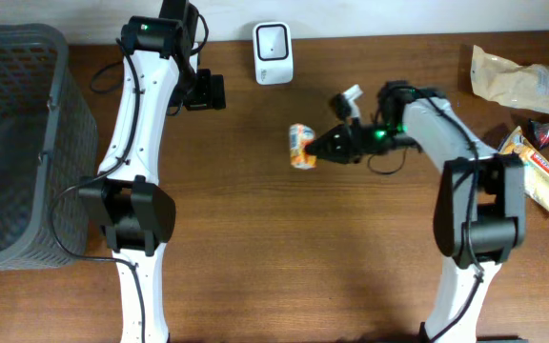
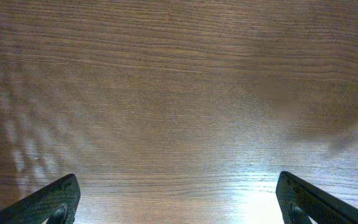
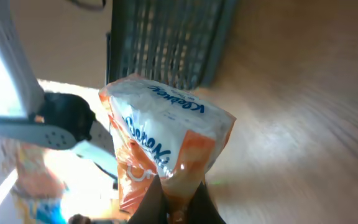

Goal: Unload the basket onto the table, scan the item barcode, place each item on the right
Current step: 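Lift the Kleenex pack and hold it raised with the right gripper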

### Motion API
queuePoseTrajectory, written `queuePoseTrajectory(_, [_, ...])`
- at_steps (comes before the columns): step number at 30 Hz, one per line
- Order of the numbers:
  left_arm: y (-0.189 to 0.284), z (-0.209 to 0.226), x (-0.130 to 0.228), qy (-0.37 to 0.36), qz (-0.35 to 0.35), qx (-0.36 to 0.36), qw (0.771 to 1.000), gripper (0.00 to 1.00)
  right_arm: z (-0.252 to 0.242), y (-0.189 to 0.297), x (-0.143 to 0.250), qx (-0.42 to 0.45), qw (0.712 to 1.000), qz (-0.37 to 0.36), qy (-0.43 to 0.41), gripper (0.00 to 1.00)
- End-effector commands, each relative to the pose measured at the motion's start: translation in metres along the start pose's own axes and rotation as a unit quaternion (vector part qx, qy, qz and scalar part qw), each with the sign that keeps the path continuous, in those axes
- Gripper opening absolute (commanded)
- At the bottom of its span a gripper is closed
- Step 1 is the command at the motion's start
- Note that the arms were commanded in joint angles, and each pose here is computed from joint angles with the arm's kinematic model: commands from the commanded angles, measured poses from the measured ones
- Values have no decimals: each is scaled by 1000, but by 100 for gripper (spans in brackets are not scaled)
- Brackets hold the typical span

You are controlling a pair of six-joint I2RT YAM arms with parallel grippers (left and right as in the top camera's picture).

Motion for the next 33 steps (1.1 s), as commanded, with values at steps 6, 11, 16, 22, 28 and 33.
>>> queuePoseTrajectory(6, [-8, 2, -2, 4, 4, -8, 1000, 99, 20, -37, -9, -63, 993, 13, 102, 4])
queuePoseTrajectory(11, [-8, 2, -2, 4, 4, -8, 1000, 99, 20, -37, -10, -63, 992, 13, 105, 4])
queuePoseTrajectory(16, [-8, 2, -2, 4, 4, -8, 1000, 99, 19, -34, -10, -62, 993, 10, 102, 4])
queuePoseTrajectory(22, [-8, 2, -2, 4, 4, -8, 1000, 99, 17, -29, -12, -58, 994, 4, 92, 4])
queuePoseTrajectory(28, [-8, 2, -2, 4, 4, -8, 1000, 99, 17, -29, -12, -56, 995, 5, 81, 4])
queuePoseTrajectory(33, [-8, 2, -2, 4, 4, -8, 1000, 99, 17, -29, -12, -57, 995, 6, 81, 4])
Point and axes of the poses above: each gripper's point midway between its finger pads, its own y axis back along the fingers, its own z axis along the line the jaws close on, x = y × z, the point moved 6 cm from there along y, back along the fingers, and after that the axes turned 6 degrees about y, right-handed, at the moved point
